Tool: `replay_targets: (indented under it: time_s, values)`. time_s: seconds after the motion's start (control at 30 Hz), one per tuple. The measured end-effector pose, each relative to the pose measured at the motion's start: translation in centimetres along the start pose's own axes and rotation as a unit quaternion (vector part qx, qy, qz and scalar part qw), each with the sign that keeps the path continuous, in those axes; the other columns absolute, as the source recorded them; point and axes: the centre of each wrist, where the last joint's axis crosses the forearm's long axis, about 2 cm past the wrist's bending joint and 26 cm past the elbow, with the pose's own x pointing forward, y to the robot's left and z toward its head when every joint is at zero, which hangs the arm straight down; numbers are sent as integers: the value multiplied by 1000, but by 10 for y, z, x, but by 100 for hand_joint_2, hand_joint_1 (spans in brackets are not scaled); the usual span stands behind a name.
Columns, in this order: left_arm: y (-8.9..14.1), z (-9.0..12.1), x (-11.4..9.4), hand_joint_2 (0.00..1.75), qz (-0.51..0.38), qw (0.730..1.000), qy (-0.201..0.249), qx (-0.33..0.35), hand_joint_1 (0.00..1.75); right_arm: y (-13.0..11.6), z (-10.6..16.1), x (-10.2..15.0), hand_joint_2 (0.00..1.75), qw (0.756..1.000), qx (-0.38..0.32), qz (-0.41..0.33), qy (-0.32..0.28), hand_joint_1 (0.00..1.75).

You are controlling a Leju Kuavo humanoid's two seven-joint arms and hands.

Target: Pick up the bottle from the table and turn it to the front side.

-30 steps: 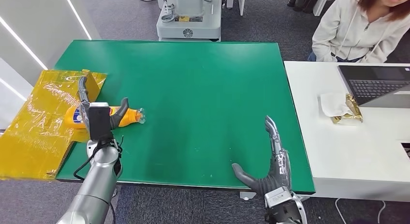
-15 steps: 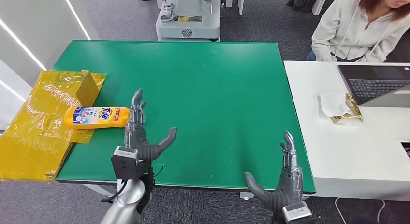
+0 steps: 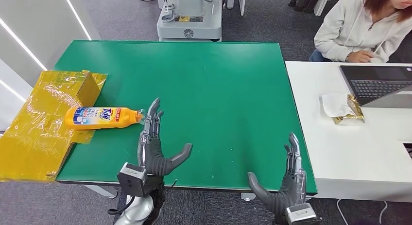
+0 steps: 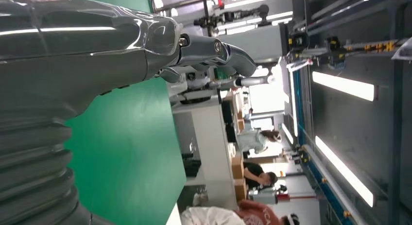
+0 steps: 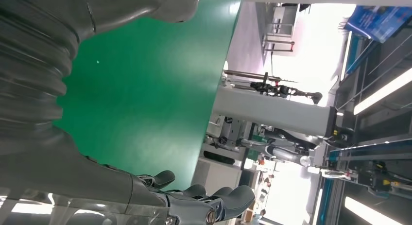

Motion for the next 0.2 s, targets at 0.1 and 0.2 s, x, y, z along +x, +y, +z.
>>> replay_targets:
  time_s: [0.1, 0.2]
  values:
    - [4, 3, -2, 175, 5, 1000, 11, -2, 0, 0, 3, 1, 175, 1000, -2, -6, 11, 0]
    - [11, 10, -5, 175, 1, 1000, 20, 3, 0, 0, 6, 0, 175, 1000, -1, -20, 17, 0]
